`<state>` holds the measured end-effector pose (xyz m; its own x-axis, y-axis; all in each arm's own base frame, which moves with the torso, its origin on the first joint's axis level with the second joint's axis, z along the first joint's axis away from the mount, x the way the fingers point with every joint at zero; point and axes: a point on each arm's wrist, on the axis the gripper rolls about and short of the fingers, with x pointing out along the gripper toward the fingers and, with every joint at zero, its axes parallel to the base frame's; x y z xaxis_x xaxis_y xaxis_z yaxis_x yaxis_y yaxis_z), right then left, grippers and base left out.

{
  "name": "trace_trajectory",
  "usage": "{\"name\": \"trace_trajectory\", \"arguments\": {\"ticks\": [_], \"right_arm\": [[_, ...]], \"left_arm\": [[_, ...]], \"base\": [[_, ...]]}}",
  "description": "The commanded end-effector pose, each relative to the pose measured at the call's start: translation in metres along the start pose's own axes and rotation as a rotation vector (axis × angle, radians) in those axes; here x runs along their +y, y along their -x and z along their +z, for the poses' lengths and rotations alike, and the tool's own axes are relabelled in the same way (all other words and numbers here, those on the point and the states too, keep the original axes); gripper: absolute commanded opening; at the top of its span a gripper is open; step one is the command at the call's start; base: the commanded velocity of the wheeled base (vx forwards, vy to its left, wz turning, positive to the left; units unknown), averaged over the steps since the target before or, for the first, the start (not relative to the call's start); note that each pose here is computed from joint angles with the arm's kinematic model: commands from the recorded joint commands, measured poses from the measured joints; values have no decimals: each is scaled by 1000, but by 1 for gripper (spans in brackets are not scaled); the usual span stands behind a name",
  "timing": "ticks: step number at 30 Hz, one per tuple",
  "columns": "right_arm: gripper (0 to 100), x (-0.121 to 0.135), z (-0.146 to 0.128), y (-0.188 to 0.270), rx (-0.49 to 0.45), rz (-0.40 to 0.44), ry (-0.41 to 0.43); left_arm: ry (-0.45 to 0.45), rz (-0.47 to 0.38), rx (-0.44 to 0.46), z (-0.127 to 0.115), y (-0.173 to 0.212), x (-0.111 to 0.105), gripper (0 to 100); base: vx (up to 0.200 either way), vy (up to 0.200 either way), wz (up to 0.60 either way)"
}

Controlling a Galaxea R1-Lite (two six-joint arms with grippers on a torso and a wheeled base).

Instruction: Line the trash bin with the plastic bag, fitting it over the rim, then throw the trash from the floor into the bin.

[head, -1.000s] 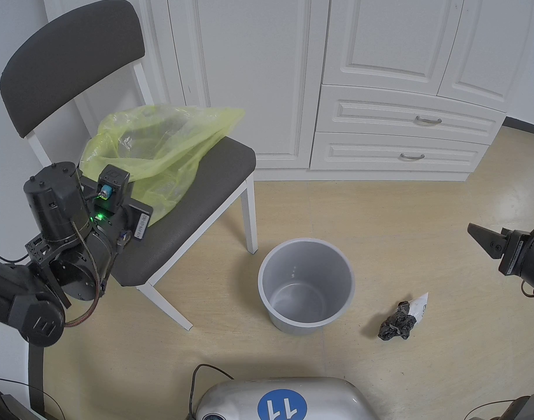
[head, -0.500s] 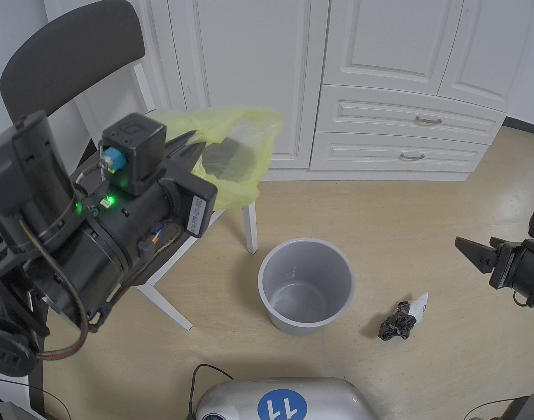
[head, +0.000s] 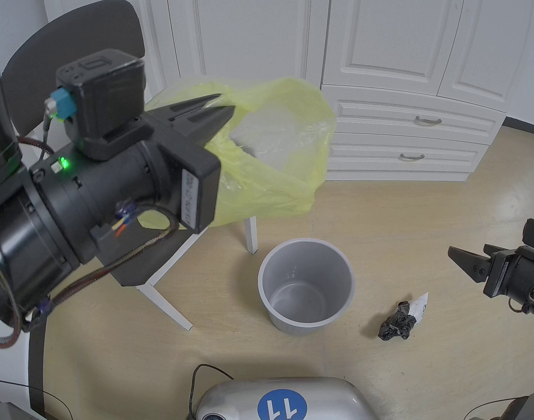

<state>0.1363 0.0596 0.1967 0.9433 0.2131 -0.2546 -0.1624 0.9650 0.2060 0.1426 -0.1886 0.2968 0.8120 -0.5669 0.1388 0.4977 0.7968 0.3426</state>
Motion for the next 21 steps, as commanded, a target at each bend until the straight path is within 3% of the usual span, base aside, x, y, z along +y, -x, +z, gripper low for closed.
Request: {"name": "trace_trajectory", "arguments": {"ticks": [1, 7, 13, 18, 21], "right_arm": [[100, 0, -4, -3, 20, 0, 4], [100, 1, -8, -9, 14, 6, 3], [100, 2, -9, -14, 7, 37, -11], [100, 4, -4, -15, -2, 48, -80], [100, 8, 7, -14, -32, 84, -164]], "left_arm": [[13, -50, -44, 11, 7, -3, 0], [24, -147, -87, 32, 23, -4, 0], [34, -202, -114, 38, 34, -9, 0], [39, -235, -125, 40, 39, -14, 0], [39, -267, -124, 40, 42, -21, 0]], "base": [[0, 0, 0], [0, 0, 0], [0, 0, 0], [0, 0, 0], [0, 0, 0]]}}
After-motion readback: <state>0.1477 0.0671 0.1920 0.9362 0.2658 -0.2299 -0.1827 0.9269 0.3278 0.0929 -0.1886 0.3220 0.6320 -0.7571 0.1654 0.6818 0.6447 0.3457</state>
